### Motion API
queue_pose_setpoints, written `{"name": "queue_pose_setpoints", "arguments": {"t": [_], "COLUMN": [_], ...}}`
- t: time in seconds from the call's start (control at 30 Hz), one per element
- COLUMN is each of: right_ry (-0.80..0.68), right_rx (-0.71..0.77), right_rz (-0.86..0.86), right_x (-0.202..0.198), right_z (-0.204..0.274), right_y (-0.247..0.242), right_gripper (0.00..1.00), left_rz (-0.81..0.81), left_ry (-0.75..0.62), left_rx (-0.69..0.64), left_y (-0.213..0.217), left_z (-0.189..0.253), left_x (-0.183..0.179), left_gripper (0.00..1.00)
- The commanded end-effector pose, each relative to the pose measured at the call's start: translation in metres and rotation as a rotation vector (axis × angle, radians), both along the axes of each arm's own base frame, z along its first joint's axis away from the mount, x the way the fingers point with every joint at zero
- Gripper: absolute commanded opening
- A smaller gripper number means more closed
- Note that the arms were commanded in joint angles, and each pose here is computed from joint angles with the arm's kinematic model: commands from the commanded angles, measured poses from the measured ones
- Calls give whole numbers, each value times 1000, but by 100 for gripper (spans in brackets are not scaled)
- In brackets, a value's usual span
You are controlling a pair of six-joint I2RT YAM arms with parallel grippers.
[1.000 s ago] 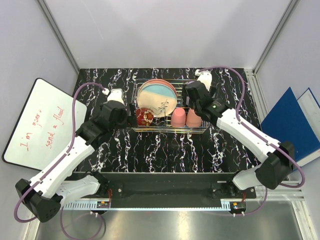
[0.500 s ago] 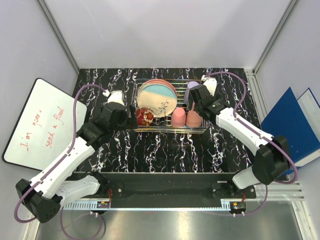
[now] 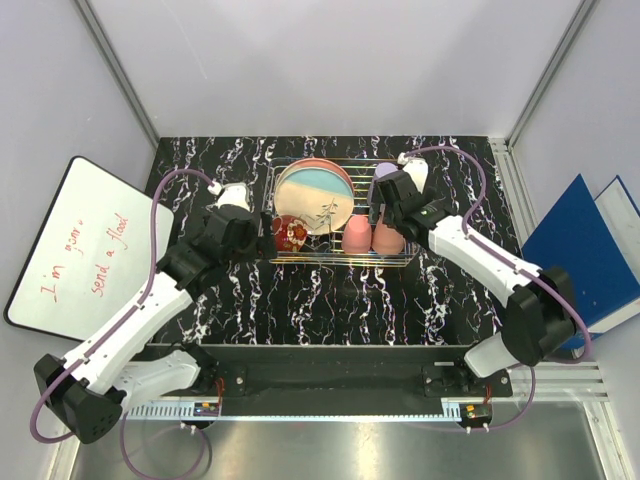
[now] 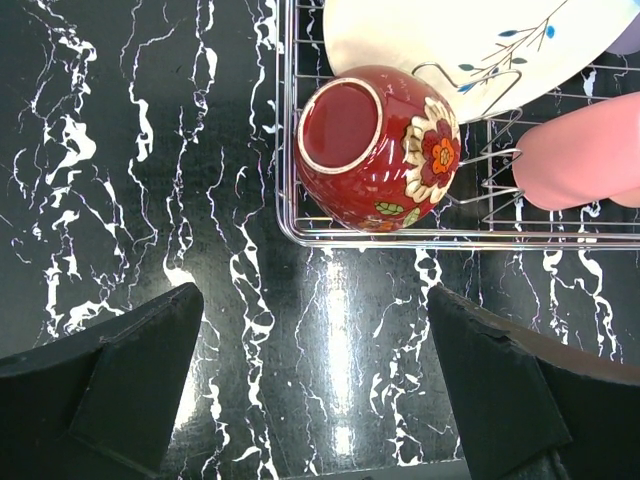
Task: Unload the mixed dishes from the dish rack
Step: Pick up the cup from the dish rack.
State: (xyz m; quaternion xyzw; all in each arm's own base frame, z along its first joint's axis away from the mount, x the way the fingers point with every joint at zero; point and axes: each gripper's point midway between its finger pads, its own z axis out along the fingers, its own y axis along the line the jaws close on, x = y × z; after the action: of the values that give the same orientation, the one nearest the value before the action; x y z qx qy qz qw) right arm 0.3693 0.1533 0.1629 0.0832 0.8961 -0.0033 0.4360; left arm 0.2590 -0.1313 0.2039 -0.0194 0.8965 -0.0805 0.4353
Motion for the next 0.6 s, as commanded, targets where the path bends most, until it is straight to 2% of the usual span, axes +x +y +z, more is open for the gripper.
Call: {"name": "queue_pose_setpoints", "arguments": {"t": [0.0,0.1,0.17,0.23,0.27,0.4,0.47,0.57], "right_ry": [23,51,58,57,49,3,-29,-94], "right_rx": [23,18,12,7,2,2,-2,10], "right_rz": [24,18,15,8,2,-11,-18,-14], "right_x": [6,4,4,4,4,5,4,4], "right_z": [-15,-28,-31,-32,-30,-13,-1,29], "right_y": [11,11,10,9,7,2,-3,-6], "right_gripper": [100,100,93,80,70,54,42,40], "left_rz": [-8,-9,-8,-7,-7,-5,-5,-4], "left_ry": [-22,-19,-19,-23,-23,-22,-21,-23], "left_rx": [-35,-34,-33,-35,-35,-40,-43,-43], "left_y": [-7,-7,-6,-6,-6,-6,-7,-8], "left_z": [5,3,3,5,4,5,5,6], "left_x": [3,3,2,2,3,2,3,4], "left_gripper": [99,99,99,99,99,99,99,99]}}
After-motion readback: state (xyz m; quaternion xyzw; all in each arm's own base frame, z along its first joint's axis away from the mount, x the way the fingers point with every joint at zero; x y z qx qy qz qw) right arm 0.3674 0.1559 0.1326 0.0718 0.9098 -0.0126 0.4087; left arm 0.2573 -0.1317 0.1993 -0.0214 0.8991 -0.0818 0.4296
